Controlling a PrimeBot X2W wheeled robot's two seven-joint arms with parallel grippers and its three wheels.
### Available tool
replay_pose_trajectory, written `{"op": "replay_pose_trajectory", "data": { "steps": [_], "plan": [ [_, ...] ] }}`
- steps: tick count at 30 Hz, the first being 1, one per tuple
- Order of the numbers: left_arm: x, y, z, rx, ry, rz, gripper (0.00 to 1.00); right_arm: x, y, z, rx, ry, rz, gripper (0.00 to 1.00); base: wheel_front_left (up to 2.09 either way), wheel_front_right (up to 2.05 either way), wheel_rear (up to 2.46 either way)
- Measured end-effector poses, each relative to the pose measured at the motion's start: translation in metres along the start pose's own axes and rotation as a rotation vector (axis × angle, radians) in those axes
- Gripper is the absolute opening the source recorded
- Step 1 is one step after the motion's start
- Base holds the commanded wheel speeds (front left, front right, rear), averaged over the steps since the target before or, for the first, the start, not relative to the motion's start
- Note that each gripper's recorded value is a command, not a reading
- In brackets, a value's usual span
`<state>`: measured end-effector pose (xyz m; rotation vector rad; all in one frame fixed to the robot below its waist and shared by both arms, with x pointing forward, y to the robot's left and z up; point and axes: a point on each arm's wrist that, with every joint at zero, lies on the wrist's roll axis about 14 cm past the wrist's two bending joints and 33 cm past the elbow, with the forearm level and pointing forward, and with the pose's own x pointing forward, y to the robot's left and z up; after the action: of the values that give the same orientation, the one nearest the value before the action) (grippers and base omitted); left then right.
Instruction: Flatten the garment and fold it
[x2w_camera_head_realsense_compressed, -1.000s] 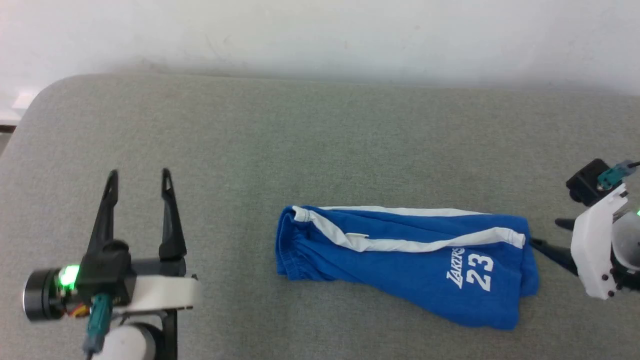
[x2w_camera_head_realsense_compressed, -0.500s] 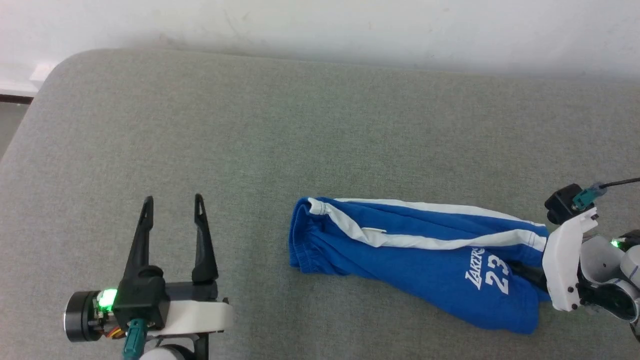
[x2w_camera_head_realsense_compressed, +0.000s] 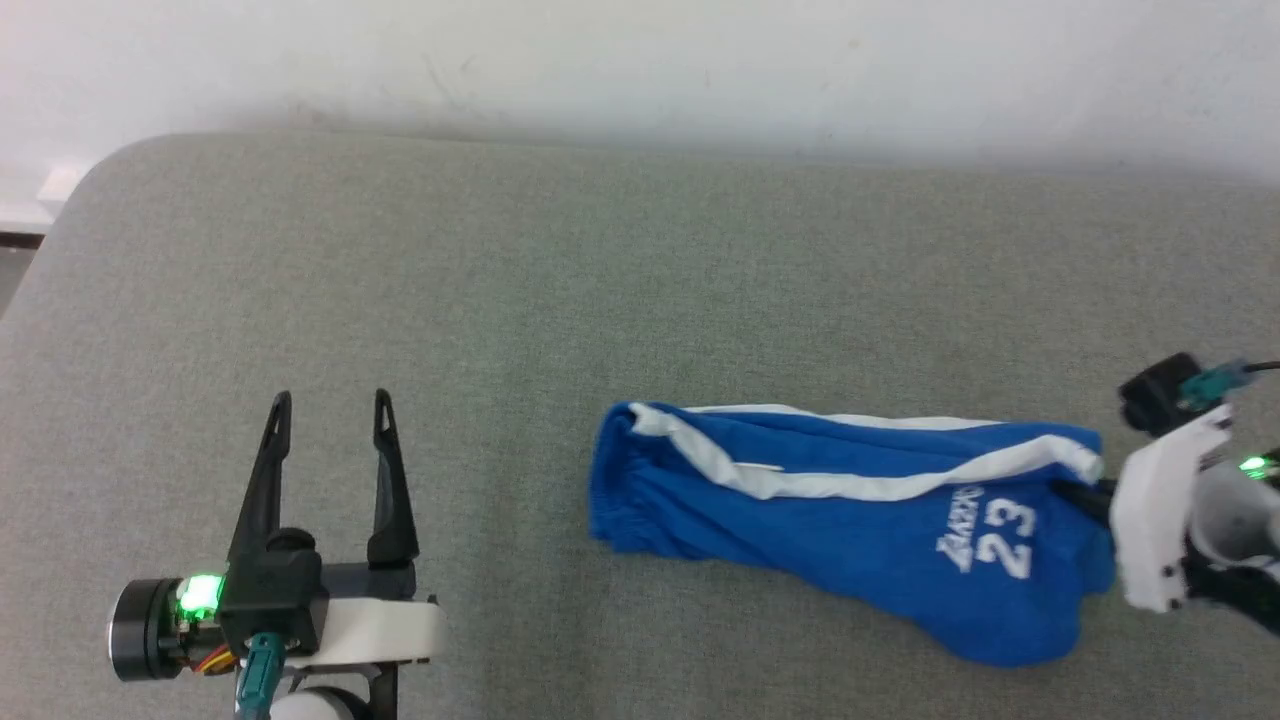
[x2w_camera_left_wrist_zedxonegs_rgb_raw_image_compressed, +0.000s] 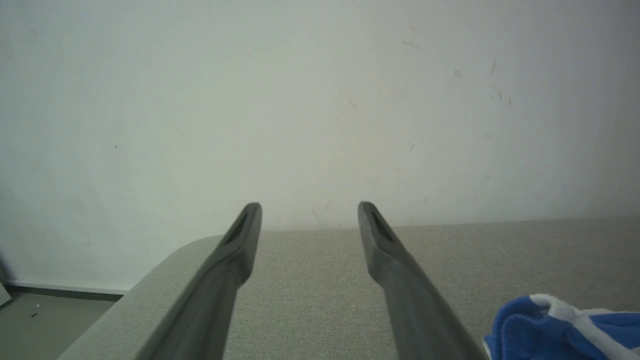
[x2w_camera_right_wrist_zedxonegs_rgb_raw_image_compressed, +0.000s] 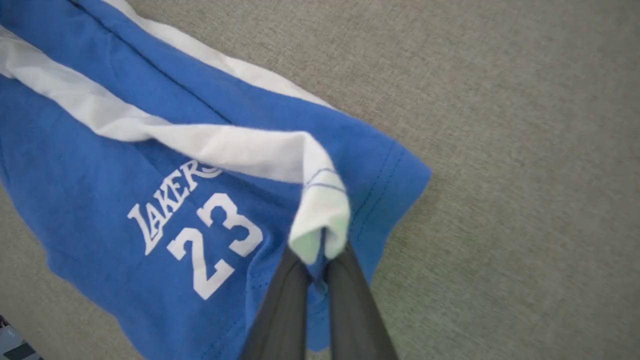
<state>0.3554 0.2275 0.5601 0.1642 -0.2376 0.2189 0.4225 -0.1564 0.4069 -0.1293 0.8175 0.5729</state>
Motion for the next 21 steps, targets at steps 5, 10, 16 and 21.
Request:
{"op": "replay_pose_trajectory", "data": {
  "steps": [5,10,16,21],
  "plan": [
    [-0.007,-0.001,0.001,0.003,0.000,-0.010,1.00,-0.034,-0.038,0.009,-0.031,-0.020,-0.098,0.00,0.00,0.00,0.00],
    [-0.009,-0.001,0.002,0.004,0.000,-0.015,1.00,-0.052,-0.034,0.025,-0.068,-0.050,-0.080,0.00,0.00,0.00,0.00],
    [-0.010,-0.002,-0.003,0.017,0.015,-0.024,1.00,-0.048,0.023,0.056,-0.169,-0.107,0.083,0.00,0.00,0.00,0.00],
    [-0.009,-0.003,-0.007,0.020,0.025,-0.028,1.00,-0.036,0.081,0.077,-0.286,-0.122,0.231,0.00,0.00,0.00,0.00]
  ]
}}
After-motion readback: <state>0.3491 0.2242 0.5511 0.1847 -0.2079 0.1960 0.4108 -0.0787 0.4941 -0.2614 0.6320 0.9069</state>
